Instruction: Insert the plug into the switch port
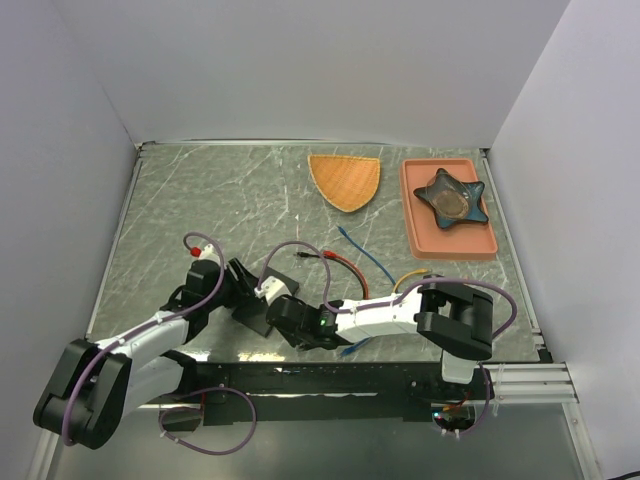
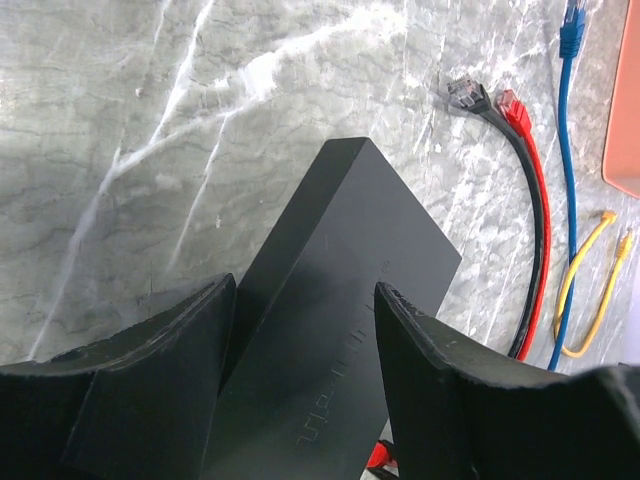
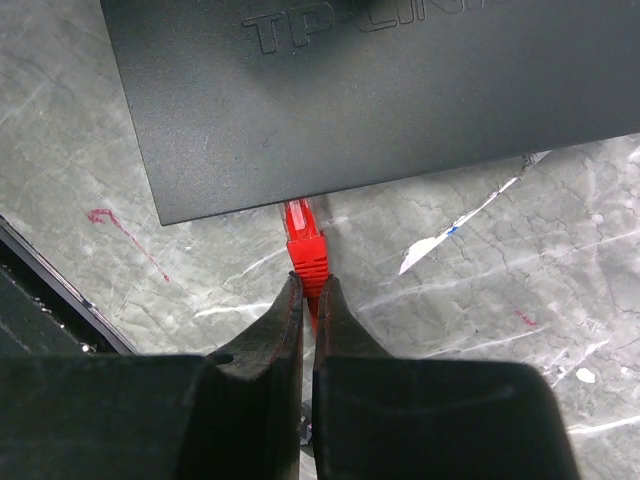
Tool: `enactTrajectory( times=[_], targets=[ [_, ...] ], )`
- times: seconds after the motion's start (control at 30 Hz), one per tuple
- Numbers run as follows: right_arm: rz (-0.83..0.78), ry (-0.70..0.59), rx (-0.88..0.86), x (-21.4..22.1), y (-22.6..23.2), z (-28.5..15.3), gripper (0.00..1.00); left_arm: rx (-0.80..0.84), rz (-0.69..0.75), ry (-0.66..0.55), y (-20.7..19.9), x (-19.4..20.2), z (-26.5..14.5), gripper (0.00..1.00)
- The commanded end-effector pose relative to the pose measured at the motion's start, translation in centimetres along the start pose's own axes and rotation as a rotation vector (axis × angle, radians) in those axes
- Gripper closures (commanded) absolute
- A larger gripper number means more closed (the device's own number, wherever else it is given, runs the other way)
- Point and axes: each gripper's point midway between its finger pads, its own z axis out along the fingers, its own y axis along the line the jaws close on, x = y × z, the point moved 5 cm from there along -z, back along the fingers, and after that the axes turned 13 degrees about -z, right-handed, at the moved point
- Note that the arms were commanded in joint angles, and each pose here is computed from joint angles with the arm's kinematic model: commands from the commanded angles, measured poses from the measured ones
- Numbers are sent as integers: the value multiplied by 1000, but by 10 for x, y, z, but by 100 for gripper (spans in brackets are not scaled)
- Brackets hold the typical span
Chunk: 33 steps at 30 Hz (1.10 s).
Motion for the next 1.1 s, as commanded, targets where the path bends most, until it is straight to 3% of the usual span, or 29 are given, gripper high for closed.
enactTrajectory(
  times=[0.0,0.2,1.07],
  targets=[
    [131,-313,74,-73,-16,-5,100,-58,-75,220,20,45,-11,37],
    [140,-408,8,-84,-12,-6,100,-43,-94,220,19,50,-12,38],
    [197,-558,-30,-129,-27,-9,100,-30,-132,221,16,63,-13,37]
  ],
)
